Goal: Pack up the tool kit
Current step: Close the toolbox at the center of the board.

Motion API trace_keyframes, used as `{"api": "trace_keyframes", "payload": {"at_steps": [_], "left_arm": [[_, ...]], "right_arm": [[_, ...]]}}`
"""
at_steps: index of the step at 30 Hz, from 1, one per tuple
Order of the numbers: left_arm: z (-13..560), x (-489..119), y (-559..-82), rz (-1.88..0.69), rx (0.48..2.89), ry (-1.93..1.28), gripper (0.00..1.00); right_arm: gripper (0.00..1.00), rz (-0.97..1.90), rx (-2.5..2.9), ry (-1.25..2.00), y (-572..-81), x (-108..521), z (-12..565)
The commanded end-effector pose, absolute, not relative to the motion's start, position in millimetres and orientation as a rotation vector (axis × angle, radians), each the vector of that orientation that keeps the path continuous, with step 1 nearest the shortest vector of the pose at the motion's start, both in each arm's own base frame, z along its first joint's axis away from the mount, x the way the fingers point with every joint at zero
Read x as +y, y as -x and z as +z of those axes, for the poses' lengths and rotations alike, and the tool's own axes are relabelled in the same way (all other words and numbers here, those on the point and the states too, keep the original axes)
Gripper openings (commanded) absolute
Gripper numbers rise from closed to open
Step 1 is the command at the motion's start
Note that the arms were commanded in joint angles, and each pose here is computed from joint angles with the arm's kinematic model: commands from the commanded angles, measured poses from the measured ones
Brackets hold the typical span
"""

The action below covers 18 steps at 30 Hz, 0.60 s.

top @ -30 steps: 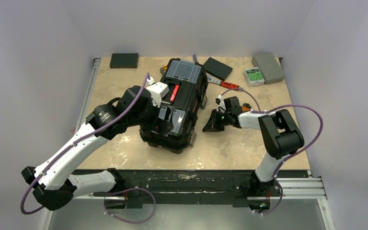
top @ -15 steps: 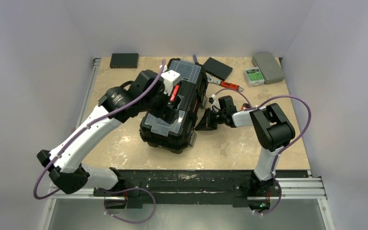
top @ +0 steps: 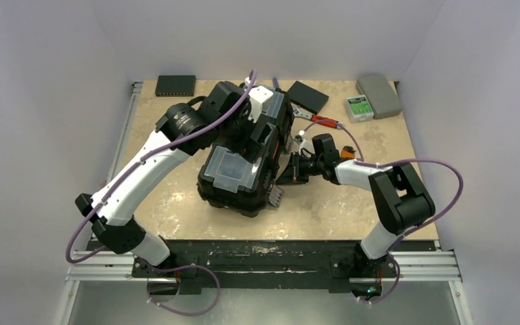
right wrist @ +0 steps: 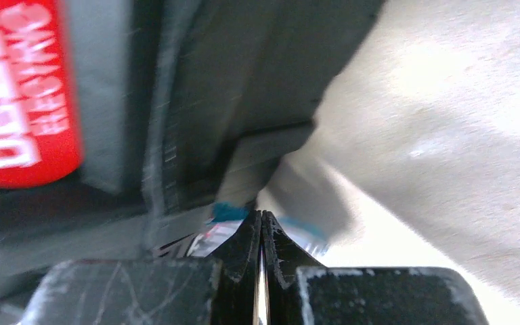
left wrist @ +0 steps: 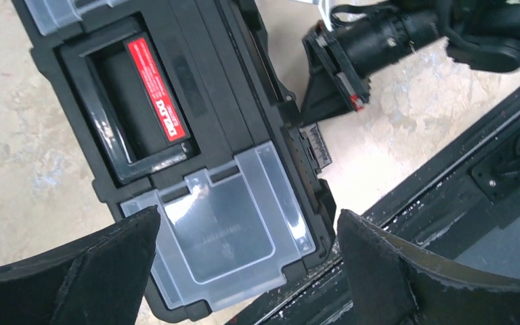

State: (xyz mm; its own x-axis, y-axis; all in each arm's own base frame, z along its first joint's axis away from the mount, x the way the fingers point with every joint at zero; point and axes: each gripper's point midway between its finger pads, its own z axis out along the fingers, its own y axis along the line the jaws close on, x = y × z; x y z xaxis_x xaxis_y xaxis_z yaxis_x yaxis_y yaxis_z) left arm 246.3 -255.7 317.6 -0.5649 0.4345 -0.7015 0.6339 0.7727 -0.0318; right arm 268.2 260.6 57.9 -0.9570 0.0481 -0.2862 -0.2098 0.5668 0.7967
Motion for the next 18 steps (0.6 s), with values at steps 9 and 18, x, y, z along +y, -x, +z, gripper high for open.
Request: {"api": "trace_keyframes", "payload": {"at_steps": [9,18], "left_arm": [[345,-266,-299,-0.202,2.17,-0.694,1.0],[340,-278,-361,-0.262,2.154,-0.549,1.0]], "right_arm": [[0.0,0.754,2.556,-0.022,-288,197,88],[0.0,0.635,2.439,-0.25,-379,147,118]]}}
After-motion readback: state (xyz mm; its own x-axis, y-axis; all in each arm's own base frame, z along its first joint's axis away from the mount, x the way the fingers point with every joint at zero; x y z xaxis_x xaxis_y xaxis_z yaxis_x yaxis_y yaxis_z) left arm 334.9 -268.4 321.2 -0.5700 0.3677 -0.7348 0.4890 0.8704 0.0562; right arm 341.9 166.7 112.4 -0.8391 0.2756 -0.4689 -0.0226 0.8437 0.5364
